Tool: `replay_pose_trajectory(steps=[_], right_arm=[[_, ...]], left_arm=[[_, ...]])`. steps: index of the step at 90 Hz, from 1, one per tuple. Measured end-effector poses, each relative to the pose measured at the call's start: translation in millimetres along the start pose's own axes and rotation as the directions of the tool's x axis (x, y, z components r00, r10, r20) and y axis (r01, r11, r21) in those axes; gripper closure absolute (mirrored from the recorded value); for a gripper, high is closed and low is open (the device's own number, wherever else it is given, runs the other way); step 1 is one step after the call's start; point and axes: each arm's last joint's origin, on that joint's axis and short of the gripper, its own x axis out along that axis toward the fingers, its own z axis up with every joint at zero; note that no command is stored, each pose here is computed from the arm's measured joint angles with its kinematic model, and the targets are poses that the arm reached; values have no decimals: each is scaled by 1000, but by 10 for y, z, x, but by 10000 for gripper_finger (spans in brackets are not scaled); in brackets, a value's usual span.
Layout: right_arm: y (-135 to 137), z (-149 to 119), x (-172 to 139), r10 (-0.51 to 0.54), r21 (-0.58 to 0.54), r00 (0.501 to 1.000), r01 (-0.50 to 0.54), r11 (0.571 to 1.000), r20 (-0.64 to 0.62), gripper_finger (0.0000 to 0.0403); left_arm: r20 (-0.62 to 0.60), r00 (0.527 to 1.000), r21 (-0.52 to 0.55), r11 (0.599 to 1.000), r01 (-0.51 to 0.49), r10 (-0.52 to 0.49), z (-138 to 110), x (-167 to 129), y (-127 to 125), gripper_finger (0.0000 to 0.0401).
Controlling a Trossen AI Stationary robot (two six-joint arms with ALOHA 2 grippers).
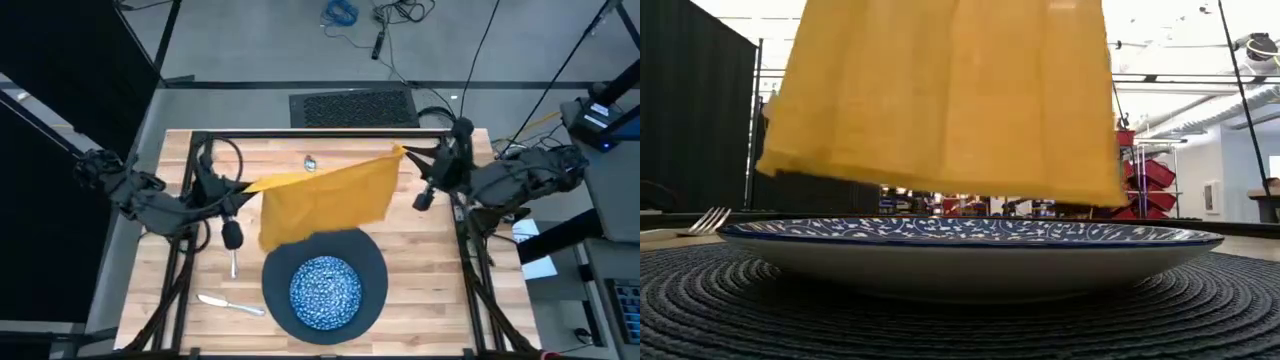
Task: Set table place
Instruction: Fold the yellow table napkin
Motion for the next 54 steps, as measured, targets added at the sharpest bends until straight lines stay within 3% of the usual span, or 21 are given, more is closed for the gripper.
replay_pose_trajectory(steps=[28,39,54], right_arm=[[154,-231,201,4,-21,988,-7,1000,-155,403],[177,-355,390,3,-27,974,-9,1000,-227,403],[143,-497,648,-47,-46,953,34,998,-300,403]], left_arm=[[-184,979,3,996,-91,90,-336,118,-26,401],[-259,950,41,985,-169,174,-455,278,-39,401],[-342,912,118,973,-200,229,-542,589,-40,401]])
